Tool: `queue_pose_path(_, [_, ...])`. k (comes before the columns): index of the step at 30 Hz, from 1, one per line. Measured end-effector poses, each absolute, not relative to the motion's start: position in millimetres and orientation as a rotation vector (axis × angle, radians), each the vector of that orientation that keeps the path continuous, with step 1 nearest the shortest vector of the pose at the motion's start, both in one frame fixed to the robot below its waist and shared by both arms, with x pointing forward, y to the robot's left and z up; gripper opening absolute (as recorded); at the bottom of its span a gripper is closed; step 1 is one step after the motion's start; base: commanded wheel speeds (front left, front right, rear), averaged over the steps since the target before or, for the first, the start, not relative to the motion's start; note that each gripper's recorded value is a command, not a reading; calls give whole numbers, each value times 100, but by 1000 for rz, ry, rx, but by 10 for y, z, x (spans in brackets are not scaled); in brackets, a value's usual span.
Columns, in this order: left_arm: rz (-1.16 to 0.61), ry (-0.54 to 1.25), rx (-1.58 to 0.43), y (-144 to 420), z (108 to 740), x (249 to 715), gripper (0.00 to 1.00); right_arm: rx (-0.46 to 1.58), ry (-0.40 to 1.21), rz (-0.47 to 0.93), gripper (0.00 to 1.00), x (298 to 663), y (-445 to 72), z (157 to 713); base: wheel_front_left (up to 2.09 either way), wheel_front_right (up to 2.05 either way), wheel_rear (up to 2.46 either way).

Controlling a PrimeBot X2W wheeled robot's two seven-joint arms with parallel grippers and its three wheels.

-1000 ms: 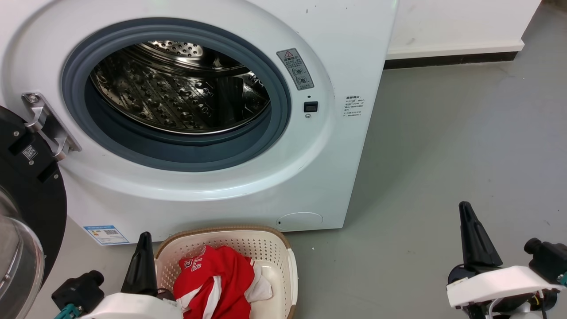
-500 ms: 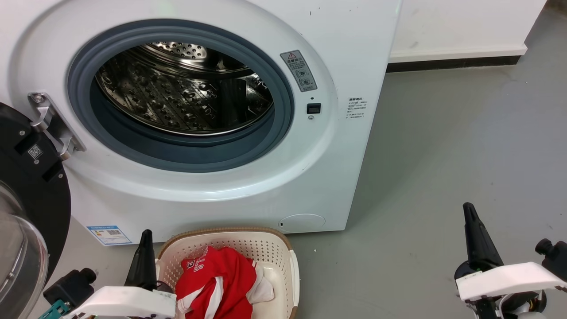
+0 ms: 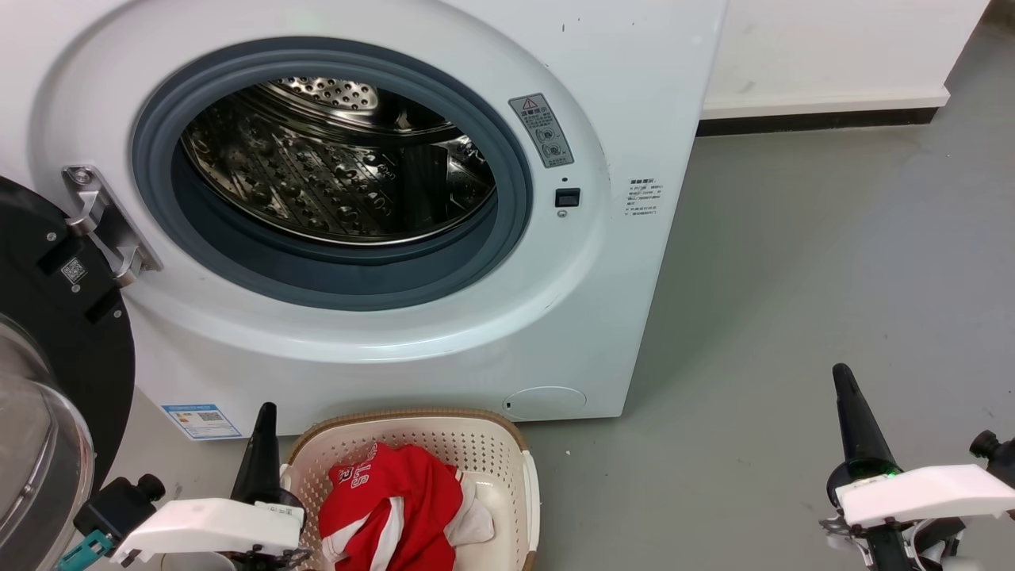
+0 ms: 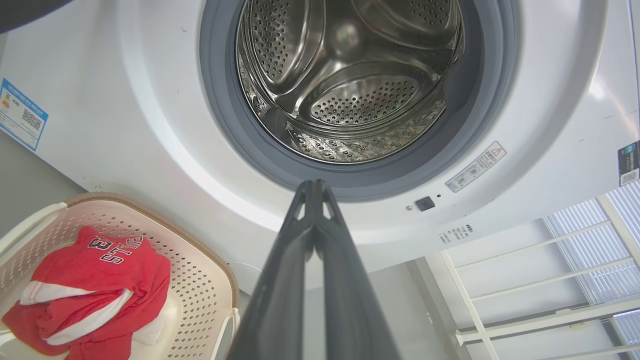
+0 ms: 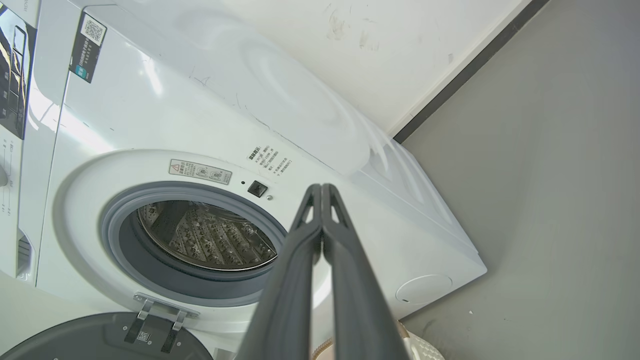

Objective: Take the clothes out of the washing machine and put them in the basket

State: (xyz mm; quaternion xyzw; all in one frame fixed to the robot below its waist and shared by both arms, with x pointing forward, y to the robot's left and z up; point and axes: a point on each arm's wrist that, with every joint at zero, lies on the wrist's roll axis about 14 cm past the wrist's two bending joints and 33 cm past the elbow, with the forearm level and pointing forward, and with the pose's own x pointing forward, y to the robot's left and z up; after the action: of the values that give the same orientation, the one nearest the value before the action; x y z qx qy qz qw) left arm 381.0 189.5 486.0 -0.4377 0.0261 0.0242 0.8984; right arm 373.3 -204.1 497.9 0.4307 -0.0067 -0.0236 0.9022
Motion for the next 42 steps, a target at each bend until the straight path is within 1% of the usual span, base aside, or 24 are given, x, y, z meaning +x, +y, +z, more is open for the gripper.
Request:
queue_pose_path(31, [49,54,-1241,1941,4891,3841,0,1232,7,-49,0,3794,-2042,4968,0,0,0])
queue_pose_path(32, [47,52,-1279,1946,4903,3846,0,1269,4,-42,0,3816,-2037,4993,0,0,0])
queue_pose_path(42, [40,43,-1366,1959,4932,3856,0,1359,9,-37,0,3828,-2030,4992,0,0,0])
